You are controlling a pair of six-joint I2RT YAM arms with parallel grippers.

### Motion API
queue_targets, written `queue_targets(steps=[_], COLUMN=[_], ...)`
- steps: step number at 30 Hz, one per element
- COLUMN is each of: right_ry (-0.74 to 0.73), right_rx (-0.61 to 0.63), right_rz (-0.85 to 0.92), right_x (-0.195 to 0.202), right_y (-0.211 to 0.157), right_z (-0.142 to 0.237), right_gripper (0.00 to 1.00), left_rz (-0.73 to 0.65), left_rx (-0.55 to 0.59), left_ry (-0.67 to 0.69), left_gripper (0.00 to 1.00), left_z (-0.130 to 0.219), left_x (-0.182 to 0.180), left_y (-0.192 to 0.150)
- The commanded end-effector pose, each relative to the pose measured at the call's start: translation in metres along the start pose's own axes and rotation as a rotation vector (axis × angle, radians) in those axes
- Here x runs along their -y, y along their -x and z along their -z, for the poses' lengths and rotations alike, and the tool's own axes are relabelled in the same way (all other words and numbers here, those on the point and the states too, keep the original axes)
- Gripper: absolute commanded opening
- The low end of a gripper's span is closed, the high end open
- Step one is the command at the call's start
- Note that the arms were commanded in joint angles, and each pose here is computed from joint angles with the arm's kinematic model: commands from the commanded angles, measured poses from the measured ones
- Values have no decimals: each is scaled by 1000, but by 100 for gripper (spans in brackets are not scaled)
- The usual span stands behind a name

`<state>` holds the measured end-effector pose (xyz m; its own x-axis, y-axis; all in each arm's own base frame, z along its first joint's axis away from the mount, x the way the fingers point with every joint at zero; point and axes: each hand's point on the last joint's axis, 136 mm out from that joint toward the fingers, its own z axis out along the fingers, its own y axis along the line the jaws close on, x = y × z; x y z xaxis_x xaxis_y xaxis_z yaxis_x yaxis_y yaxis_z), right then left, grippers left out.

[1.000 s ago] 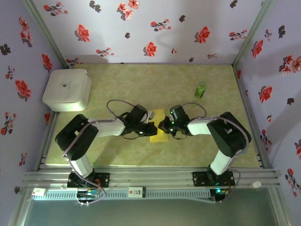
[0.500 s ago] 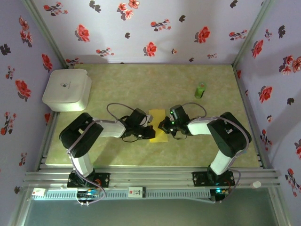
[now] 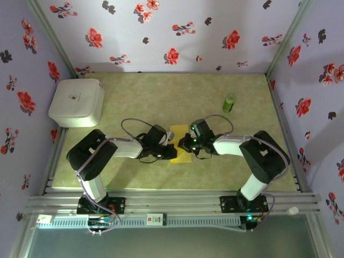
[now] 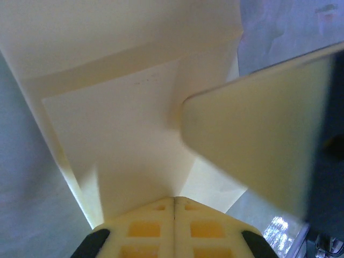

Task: Fold a paper plane with a square sheet of paper (pick it up from the middle)
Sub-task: Fold the triangle a second time at the center of the table.

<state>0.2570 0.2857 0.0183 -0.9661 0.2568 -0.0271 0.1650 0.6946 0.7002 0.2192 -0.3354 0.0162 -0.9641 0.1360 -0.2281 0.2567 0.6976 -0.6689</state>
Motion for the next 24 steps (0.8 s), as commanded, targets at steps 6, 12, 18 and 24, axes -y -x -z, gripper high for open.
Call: queue_targets(steps=[6,12,18,24], right_ry=[-91,-65,-68,42], right_rx=[42,91,158,213], right_rz=[-92,-125,-166,-144], right_x=[51,51,65,43], right_y=[7,32,54,68], right_z=[-2,8,16,31], right_gripper=[0,0,0,0], left_rz=[87,91,94,93], left_rx=[-114,-117,-111,-102], left_ry=[169,172,167,156], left_gripper=[0,0,0,0], left_z=[1,0,0,1], left_x=[-51,-52,-52,-50], left_y=[-41,-43,-42,-41])
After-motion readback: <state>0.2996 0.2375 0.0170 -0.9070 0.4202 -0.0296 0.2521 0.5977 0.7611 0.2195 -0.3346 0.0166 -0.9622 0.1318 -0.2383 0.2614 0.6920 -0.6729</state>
